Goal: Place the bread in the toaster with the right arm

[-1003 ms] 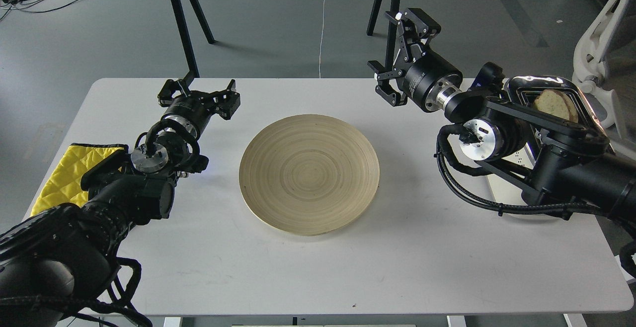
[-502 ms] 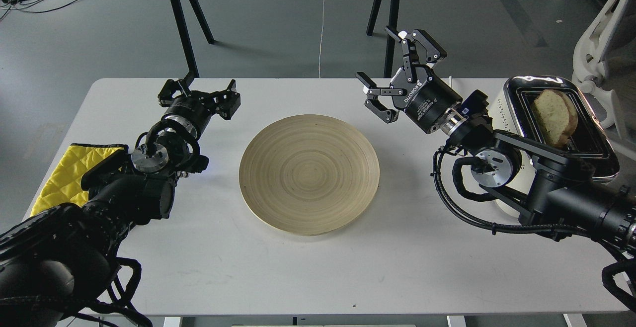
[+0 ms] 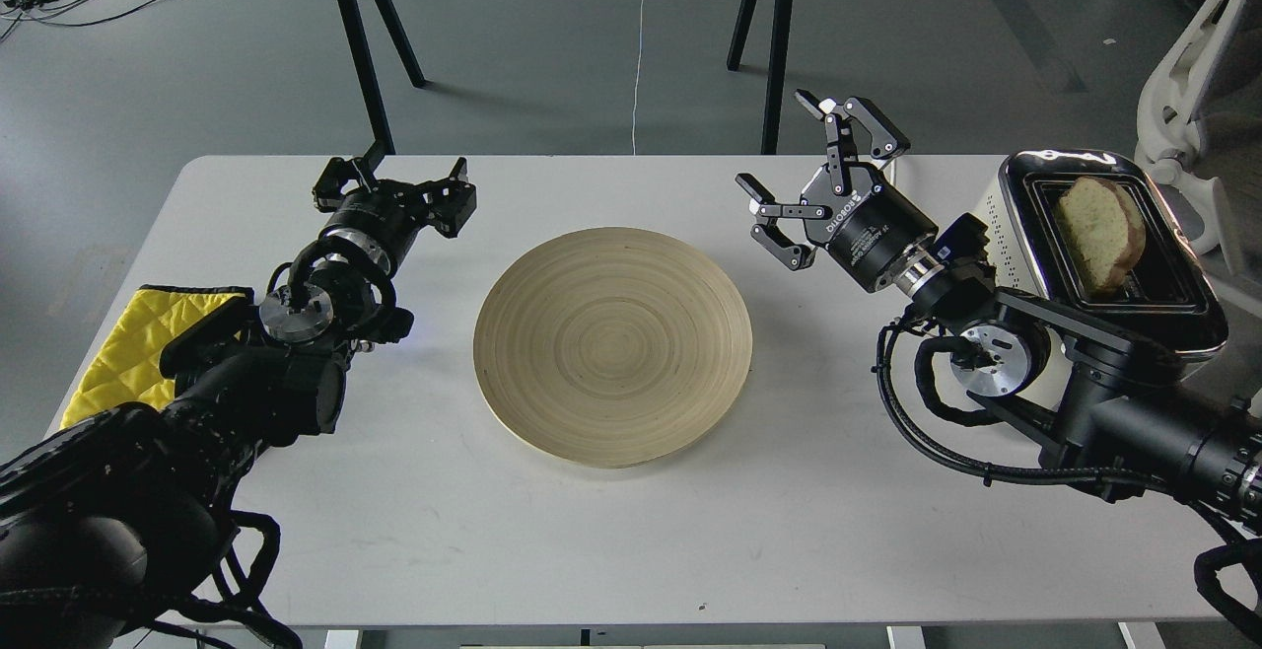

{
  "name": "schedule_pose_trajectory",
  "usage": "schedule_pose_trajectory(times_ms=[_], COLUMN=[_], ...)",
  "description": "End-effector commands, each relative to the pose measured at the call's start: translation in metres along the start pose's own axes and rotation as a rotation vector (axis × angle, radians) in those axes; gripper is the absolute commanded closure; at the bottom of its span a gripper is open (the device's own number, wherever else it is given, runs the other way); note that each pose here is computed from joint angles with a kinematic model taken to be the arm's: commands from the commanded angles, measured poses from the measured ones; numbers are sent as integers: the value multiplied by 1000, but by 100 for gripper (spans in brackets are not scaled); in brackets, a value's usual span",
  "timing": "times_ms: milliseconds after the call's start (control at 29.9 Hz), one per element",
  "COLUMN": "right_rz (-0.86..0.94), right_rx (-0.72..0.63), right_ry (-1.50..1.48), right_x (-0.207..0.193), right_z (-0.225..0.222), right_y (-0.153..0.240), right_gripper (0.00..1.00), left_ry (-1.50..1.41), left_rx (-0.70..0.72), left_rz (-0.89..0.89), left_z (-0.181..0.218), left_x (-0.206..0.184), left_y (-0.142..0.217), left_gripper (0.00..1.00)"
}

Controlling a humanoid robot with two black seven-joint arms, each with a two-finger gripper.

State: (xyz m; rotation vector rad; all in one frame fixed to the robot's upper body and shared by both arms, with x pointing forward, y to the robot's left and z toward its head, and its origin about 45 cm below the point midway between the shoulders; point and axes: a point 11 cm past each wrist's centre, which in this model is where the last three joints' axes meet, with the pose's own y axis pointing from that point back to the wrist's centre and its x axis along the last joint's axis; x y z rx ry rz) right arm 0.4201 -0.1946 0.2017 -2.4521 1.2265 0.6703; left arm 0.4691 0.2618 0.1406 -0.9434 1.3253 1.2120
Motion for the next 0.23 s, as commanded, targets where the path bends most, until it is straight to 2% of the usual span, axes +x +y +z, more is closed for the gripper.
schedule_pose_trajectory(times_ms=[0, 201], right_rz=[7, 14], right_rx=[3, 11], right_ry=[-1, 5], right_x=[1, 1], right_z=[1, -2], right_y=[-1, -3], right_gripper=[4, 4], left_ry=[0, 0], left_rx=[0, 0], left_rz=[0, 0], left_z=[0, 0], left_x=[0, 0], left_y=[0, 0], left_gripper=[0, 0])
